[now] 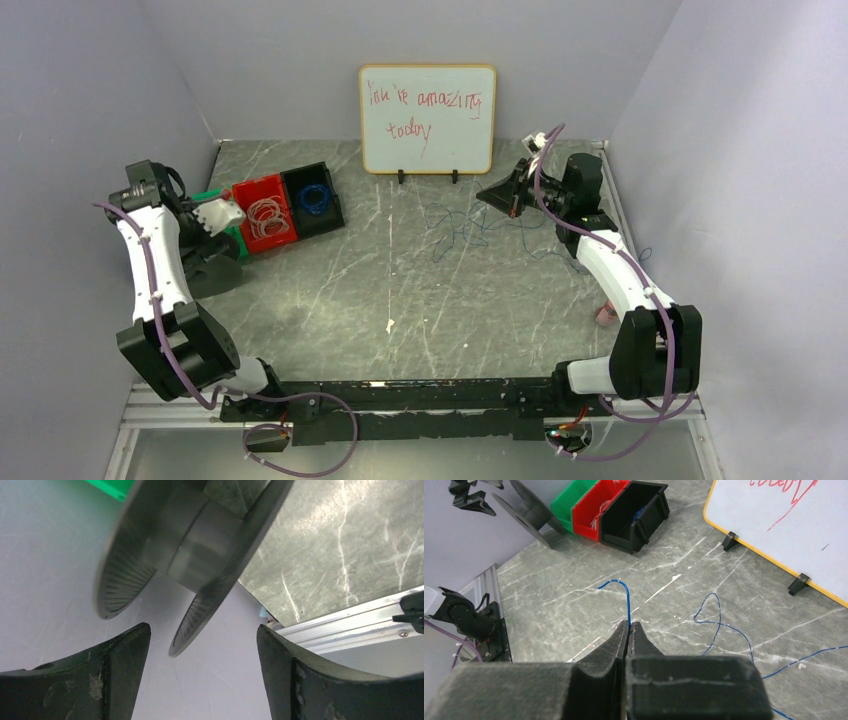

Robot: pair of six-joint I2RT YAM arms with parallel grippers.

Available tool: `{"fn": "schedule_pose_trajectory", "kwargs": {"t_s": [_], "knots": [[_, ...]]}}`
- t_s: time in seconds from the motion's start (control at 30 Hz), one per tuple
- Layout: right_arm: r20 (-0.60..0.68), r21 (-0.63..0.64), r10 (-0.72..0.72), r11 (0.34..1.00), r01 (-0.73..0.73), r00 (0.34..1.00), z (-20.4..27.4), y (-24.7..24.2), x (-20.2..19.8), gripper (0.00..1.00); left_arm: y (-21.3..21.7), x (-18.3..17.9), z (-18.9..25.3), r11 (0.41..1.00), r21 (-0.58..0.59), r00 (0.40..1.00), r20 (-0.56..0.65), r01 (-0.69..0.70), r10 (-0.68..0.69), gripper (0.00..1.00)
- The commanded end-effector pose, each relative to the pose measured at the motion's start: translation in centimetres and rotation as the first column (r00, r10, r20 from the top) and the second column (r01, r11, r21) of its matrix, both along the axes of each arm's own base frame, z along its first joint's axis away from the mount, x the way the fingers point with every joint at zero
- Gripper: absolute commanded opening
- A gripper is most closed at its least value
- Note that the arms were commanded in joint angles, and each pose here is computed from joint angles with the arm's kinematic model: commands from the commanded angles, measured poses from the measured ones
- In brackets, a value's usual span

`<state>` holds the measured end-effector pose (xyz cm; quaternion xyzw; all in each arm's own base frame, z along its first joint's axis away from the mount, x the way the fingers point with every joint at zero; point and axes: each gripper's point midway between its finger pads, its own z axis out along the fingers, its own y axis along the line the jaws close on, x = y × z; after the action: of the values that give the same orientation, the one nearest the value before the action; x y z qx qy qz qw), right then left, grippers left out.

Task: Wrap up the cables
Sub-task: Pick up the cable reel from the corner of the board.

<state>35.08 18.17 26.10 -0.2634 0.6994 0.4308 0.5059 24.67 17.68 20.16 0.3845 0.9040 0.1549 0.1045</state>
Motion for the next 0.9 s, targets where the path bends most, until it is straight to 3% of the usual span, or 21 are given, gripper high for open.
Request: {"fn": "schedule_pose_trajectory", "kwargs": {"t_s": [0.0,0.23,0.33,0.4,0.43,0.47,0.7,0.87], "knots": [[0.052,-0.001,0.023,1.0,-0.023,0.998,1.0,0.3,-0.1,0.0,0.6,-0.3,-0.8,0.997,0.01,0.997,-0.023,0.076,-0.076,0.78],[0.055,-0.005,0.015,1.0,-0.014,0.998,1.0,0.2,-0.1,0.0,0.4,-1.5,-0.8,0.994,-0.036,0.989,-0.099,0.105,-0.108,0.59],[0.056,-0.006,0.012,1.0,-0.012,0.998,1.1,0.2,0.0,0.0,-0.2,-2.1,-0.8,0.988,-0.058,0.982,-0.119,0.144,-0.15,0.46],[0.056,-0.006,0.011,1.0,-0.011,0.998,1.1,0.2,0.0,0.0,-0.6,-2.6,-0.9,0.983,-0.07,0.974,-0.139,0.17,-0.178,0.29],[0.057,-0.006,0.011,1.0,-0.011,0.998,1.1,0.2,-0.1,0.0,-0.7,-2.9,-0.9,0.982,-0.073,0.972,-0.147,0.176,-0.185,0.1],[0.057,-0.006,0.011,1.0,-0.011,0.998,1.1,0.2,-0.1,0.0,-0.8,-3.0,-0.7,0.981,-0.075,0.971,-0.145,0.182,-0.191,0.04],[0.061,-0.012,0.028,1.0,-0.028,0.998,1.5,0.6,-0.2,0.0,-4.6,-2.9,2.8,0.945,-0.15,0.954,-0.031,0.291,-0.299,0.03],[0.084,-0.031,0.124,0.992,-0.121,0.989,2.9,2.6,-1.3,0.0,-10.6,-0.4,6.4,0.875,-0.119,0.879,0.158,0.469,-0.449,0.02]]}}
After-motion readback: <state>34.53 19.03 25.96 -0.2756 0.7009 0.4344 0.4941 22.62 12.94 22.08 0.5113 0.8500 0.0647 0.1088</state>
